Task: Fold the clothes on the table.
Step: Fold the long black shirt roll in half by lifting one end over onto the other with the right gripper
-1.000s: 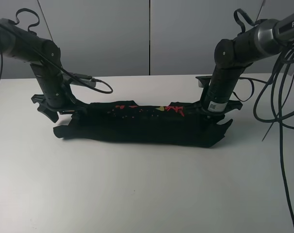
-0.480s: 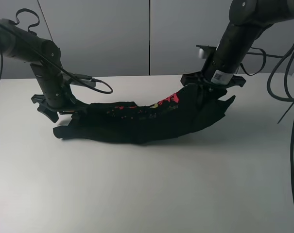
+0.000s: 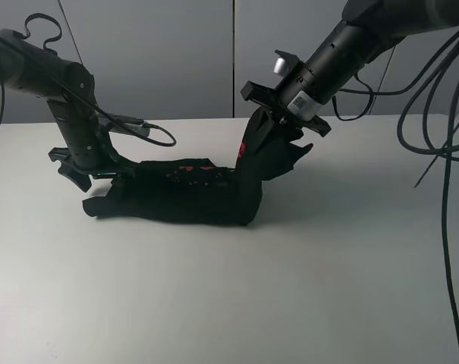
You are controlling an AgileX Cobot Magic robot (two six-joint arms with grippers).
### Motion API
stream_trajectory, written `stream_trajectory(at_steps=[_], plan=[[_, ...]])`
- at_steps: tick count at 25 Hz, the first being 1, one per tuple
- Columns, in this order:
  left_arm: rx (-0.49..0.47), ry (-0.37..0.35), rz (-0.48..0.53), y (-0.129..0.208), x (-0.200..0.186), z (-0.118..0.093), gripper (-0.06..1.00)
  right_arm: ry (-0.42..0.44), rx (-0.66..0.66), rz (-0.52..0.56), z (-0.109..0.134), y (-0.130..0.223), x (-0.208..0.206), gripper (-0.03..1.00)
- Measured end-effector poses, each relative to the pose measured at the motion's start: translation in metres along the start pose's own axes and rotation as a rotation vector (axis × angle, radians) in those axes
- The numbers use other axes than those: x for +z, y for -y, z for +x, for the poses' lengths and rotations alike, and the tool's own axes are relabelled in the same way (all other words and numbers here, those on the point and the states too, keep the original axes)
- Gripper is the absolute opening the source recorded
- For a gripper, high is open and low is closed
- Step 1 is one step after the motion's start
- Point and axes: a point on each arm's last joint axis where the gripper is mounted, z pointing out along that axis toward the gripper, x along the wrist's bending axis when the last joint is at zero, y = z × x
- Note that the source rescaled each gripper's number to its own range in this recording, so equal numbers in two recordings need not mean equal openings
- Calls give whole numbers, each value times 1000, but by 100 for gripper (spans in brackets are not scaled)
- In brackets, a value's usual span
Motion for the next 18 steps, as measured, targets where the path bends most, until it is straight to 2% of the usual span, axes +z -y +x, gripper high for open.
stream_trajectory(at_steps=[7, 14, 18], plan=[[2, 0, 0, 0, 0, 0, 99, -161, -13, -15, 28, -6, 52, 12], [2, 0, 2, 0, 0, 0, 99, -236, 23, -47, 27, -12, 87, 12], [9, 0, 4, 0, 0, 0, 99, -312, 45, -66, 30, -15, 101, 12]])
